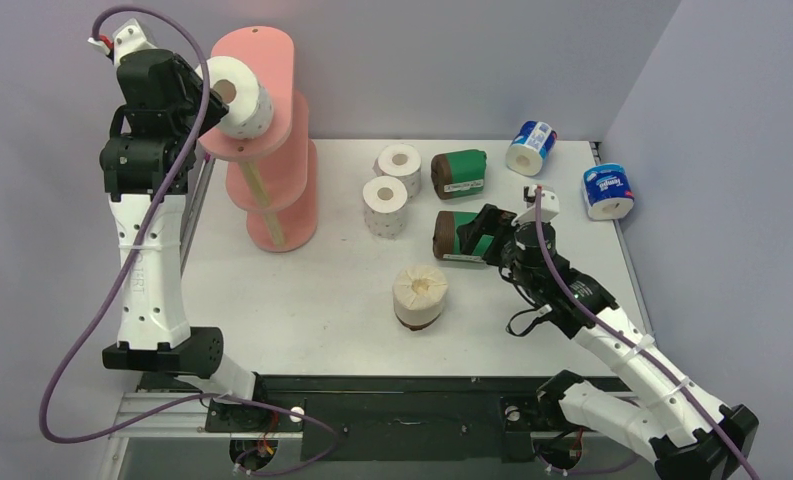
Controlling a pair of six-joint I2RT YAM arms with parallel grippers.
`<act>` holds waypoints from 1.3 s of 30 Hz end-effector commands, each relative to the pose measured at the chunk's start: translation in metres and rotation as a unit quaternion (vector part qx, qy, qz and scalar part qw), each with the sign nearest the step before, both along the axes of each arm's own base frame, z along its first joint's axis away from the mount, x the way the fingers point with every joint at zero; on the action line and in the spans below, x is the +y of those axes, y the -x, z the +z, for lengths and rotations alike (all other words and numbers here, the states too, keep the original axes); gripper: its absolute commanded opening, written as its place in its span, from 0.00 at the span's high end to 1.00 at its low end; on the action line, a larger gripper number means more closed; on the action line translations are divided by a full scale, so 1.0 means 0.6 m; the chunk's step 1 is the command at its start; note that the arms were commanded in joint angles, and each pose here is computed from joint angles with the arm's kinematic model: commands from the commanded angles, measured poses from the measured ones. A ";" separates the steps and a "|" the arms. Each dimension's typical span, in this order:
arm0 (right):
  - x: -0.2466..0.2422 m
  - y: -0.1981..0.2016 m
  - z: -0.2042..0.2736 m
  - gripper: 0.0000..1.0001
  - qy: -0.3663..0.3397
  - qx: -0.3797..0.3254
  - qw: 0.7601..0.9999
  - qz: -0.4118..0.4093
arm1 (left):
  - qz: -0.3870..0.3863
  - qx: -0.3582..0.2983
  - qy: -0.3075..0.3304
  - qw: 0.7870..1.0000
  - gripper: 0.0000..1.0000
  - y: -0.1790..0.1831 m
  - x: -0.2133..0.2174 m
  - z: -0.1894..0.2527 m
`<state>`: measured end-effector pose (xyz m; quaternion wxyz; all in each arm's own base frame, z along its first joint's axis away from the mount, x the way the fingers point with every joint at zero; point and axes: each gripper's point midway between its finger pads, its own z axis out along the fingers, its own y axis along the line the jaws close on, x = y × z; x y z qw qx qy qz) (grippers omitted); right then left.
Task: Place and organize the paper towels onto the shelf
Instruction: Place the paper towel on the shelf.
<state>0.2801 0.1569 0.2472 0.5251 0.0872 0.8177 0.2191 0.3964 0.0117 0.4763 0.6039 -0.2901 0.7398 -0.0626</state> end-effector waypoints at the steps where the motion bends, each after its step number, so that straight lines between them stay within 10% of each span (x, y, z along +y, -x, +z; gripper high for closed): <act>1: 0.014 -0.021 0.047 0.09 -0.012 -0.037 0.999 -0.008 | -0.024 -0.055 0.025 0.998 0.86 -0.002 -0.017 0.051; 39: 0.021 -0.025 0.062 0.09 0.011 -0.034 0.999 0.001 | -0.015 -0.069 0.035 0.997 0.28 -0.006 -0.009 0.063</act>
